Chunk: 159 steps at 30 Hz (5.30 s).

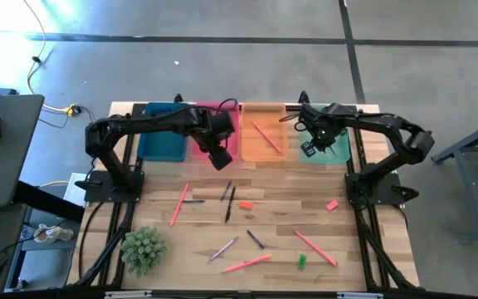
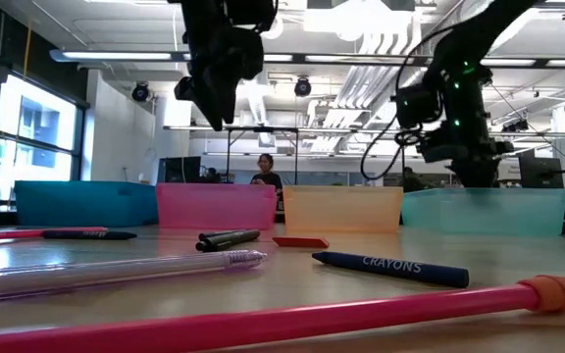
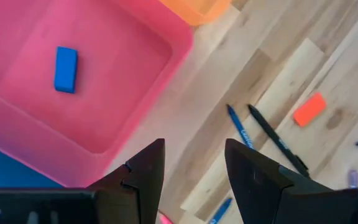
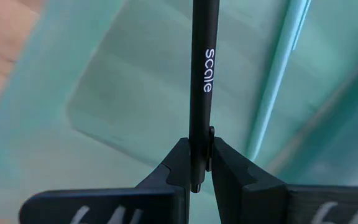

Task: Sort crayons/erasers/pens/pencils in bins
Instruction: Put the black pen into the green bin, then put the blue crayon into the blue bin

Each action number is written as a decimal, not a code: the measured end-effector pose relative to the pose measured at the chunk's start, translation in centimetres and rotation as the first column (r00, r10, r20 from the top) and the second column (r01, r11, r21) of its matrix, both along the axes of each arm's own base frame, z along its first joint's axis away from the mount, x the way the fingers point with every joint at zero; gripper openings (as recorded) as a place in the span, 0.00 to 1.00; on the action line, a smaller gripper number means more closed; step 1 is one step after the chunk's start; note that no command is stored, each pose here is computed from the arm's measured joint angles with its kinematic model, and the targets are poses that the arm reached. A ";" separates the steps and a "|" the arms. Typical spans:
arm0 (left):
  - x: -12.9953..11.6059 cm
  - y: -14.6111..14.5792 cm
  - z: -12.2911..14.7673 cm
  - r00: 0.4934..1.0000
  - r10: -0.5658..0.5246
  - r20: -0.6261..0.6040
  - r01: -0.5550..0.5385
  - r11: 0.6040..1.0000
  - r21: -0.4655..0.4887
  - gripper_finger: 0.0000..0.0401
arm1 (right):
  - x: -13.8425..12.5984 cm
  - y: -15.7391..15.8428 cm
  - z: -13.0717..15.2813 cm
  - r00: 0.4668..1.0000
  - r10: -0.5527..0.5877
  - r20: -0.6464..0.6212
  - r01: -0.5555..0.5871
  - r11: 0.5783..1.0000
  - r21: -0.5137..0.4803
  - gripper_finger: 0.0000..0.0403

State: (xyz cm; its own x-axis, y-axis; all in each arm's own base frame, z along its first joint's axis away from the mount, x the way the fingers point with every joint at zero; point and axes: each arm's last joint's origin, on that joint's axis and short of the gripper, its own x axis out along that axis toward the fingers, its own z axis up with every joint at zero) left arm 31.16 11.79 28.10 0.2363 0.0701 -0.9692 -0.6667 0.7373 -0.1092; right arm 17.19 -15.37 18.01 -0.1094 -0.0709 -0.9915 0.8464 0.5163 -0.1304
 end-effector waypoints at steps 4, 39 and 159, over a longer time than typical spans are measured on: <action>0.6 -1.1 0.1 0.999 0.021 0.025 -0.021 1.000 -0.004 0.39 | -0.6 -0.3 -1.2 1.000 0.005 0.030 -0.005 1.000 -0.004 0.06; 1.9 -9.7 -8.6 0.938 0.330 0.104 -0.324 0.943 -0.072 0.39 | -2.1 -2.1 -2.9 0.993 0.058 0.101 -0.051 0.996 -0.072 0.29; -17.9 2.2 -8.7 0.727 0.686 0.028 -0.676 0.710 0.197 0.02 | -2.0 0.7 7.0 0.687 0.119 0.717 0.122 0.953 -0.276 0.29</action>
State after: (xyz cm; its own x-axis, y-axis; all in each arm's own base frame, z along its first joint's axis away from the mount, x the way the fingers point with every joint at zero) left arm 13.29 14.01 19.40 0.0131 0.3685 -0.9295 -0.9963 0.0840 0.0193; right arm 15.17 -14.65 25.01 0.6265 -0.3557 -0.6935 0.7380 0.5571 0.3808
